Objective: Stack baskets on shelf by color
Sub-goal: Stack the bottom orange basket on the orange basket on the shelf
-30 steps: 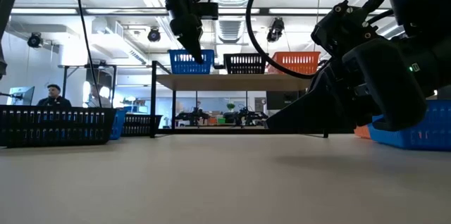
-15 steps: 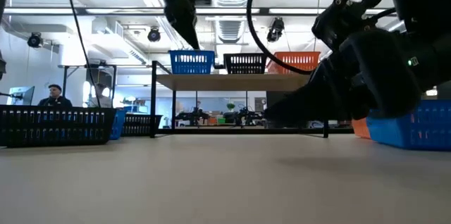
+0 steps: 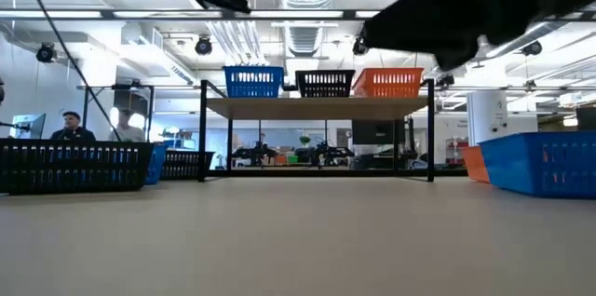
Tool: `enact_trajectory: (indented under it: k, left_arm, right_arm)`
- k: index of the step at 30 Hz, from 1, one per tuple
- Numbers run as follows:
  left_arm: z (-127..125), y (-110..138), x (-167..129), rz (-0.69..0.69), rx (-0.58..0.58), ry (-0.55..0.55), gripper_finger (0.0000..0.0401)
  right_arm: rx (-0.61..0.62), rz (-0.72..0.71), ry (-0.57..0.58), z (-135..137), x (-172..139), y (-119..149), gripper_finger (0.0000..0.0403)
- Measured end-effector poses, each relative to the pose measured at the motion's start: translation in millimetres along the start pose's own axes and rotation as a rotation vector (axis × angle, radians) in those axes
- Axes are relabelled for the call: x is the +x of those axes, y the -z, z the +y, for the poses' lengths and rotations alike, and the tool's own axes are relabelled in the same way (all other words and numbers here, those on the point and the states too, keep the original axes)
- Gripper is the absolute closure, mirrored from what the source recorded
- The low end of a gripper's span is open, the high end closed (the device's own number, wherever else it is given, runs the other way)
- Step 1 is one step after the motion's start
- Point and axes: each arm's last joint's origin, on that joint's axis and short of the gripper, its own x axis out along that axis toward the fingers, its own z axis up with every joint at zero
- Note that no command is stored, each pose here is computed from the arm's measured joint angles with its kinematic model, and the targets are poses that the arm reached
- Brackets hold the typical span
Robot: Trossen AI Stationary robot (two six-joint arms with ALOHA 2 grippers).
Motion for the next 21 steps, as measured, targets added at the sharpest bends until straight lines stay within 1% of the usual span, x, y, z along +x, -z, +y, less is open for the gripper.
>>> enact_trajectory:
  k: [5,7,9,12,14,16,18,21]
  left_arm:
    - [-52,29,8,-0.283,0.024,0.124,0.0225]
    - [-71,43,14,-0.4,0.039,0.175,0.0225]
    - [-87,54,18,-0.545,0.039,0.218,0.0225]
    - [-105,71,25,-0.701,0.026,0.258,0.0225]
    - [-113,83,30,-0.744,0.015,0.265,0.0225]
    - [-119,89,35,-0.76,-0.012,0.274,0.0225]
    - [-124,96,42,-0.725,-0.029,0.293,0.0225]
    - [-129,101,53,-0.66,-0.066,0.31,0.0225]
  right_arm:
    - [-0.014,0.191,0.073,22,-15,-25,0.0331]
    - [0.009,0.262,0.082,33,-23,-38,0.0331]
    - [0.035,0.336,0.099,42,-33,-50,0.0331]
    - [0.105,0.468,0.105,54,-48,-65,0.0331]
    - [0.172,0.57,0.101,60,-58,-72,0.0331]
    - [0.265,0.656,0.094,65,-67,-78,0.0331]
    - [0.337,0.735,0.1,69,-76,-80,0.0331]
    - [0.448,0.787,0.103,75,-85,-82,0.033]
